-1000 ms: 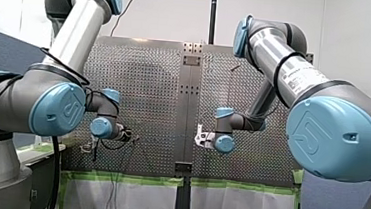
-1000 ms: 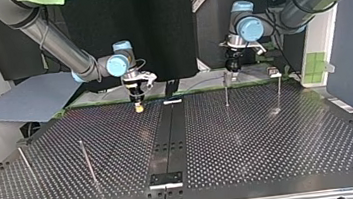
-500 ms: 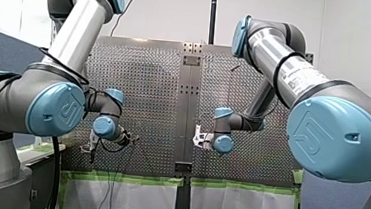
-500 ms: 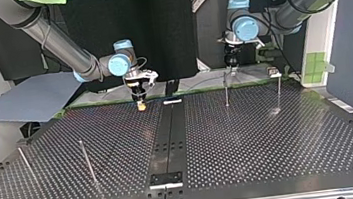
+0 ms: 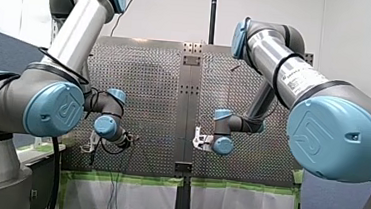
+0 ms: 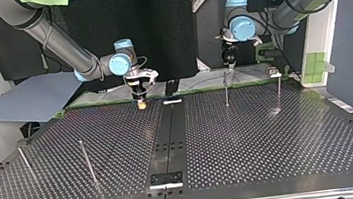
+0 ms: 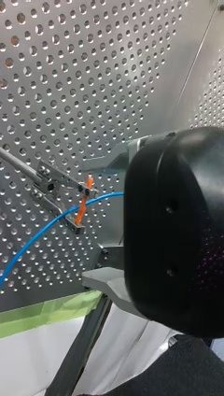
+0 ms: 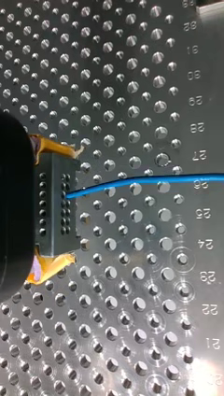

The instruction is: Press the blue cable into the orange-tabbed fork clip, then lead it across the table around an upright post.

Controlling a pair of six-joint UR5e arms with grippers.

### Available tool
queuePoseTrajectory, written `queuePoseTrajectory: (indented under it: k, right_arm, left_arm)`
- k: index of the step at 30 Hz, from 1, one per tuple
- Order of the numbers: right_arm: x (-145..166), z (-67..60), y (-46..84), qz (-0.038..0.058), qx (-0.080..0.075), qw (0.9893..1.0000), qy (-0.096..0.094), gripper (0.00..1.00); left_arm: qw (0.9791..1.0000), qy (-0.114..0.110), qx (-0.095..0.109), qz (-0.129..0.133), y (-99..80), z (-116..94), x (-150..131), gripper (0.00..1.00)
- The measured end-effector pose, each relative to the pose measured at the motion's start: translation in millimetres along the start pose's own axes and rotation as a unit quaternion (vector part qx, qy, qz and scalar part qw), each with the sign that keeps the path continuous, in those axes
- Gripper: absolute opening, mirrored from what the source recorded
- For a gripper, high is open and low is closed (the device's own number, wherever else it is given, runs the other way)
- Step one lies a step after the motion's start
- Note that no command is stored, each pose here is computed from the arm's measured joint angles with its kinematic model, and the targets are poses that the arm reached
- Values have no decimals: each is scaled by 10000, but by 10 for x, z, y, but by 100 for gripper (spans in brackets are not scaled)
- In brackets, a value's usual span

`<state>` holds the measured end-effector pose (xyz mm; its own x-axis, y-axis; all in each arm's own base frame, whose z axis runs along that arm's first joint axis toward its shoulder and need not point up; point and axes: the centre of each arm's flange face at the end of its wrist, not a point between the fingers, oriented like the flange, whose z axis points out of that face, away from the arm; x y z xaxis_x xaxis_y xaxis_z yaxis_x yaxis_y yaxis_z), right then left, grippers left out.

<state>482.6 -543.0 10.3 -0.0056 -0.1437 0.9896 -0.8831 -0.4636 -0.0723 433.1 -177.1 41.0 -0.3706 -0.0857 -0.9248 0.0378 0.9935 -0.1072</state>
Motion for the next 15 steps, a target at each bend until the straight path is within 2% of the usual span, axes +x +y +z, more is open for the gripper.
queuePoseTrajectory:
  k: [15]
  right_arm:
    - [-5,6,38,2,-25,10000,-15,0]
  left_arm:
    - [9999,-13,-11,-106,11,6,-5,100]
